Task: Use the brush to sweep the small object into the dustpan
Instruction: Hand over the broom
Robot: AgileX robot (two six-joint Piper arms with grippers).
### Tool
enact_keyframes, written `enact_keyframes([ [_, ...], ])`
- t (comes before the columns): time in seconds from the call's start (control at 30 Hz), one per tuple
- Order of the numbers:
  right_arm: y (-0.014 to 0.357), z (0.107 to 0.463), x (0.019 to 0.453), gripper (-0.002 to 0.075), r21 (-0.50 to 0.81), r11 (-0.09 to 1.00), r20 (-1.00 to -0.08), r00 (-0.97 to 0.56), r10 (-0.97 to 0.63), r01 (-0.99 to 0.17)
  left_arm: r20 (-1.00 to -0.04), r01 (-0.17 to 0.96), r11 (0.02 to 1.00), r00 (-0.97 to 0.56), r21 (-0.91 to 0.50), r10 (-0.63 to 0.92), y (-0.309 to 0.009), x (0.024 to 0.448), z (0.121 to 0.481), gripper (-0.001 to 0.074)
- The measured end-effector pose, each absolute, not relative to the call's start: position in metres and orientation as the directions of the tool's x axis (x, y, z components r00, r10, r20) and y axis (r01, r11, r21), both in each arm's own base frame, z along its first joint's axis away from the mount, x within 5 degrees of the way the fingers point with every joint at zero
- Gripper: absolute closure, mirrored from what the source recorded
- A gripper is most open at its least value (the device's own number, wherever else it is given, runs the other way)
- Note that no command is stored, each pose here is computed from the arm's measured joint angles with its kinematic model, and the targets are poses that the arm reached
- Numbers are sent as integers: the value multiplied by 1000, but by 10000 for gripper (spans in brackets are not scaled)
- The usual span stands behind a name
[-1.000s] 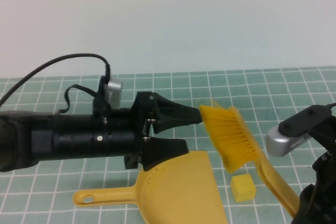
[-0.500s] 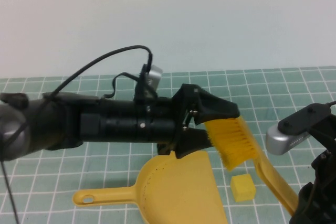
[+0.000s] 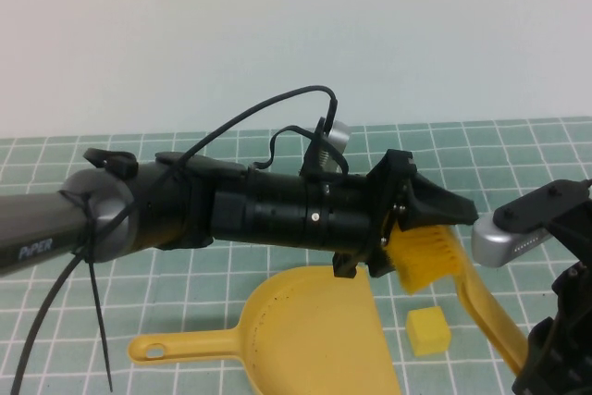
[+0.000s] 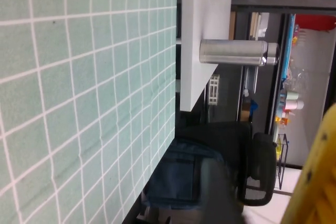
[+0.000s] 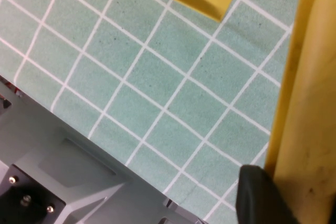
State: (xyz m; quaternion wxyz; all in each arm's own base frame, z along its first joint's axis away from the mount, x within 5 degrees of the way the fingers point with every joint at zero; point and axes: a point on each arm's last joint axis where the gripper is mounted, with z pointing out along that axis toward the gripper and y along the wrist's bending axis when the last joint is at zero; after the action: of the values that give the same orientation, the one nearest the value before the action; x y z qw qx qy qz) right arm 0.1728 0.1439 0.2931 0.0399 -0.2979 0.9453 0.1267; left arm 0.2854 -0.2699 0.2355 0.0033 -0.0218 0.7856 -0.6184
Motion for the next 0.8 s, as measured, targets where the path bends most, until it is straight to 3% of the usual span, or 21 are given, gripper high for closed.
enact_keyframes([
  [0.13, 144, 293, 173, 534, 216, 793, -150, -822, -550, -570, 21, -29, 234, -999, -972, -38, -270, 285, 235, 573],
  [0.33, 144, 293, 173, 484, 219, 801, -145, -831, -537, -557, 12, -19, 230, -999, -973, -32, -270, 285, 236, 583],
  [0.5, 144, 293, 173, 324, 219, 788, -153, -817, -555, -576, -8, 5, 222, -1000, -975, -11, -270, 284, 237, 584],
  [0.67, 143, 295, 171, 303, 207, 760, -158, -788, -595, -616, -34, 37, 204, -999, -978, 18, -270, 282, 238, 584],
  [0.8, 137, 302, 172, 300, 147, 776, -222, -785, -578, -613, -69, 71, 198, -997, -978, 19, -269, 283, 239, 584],
])
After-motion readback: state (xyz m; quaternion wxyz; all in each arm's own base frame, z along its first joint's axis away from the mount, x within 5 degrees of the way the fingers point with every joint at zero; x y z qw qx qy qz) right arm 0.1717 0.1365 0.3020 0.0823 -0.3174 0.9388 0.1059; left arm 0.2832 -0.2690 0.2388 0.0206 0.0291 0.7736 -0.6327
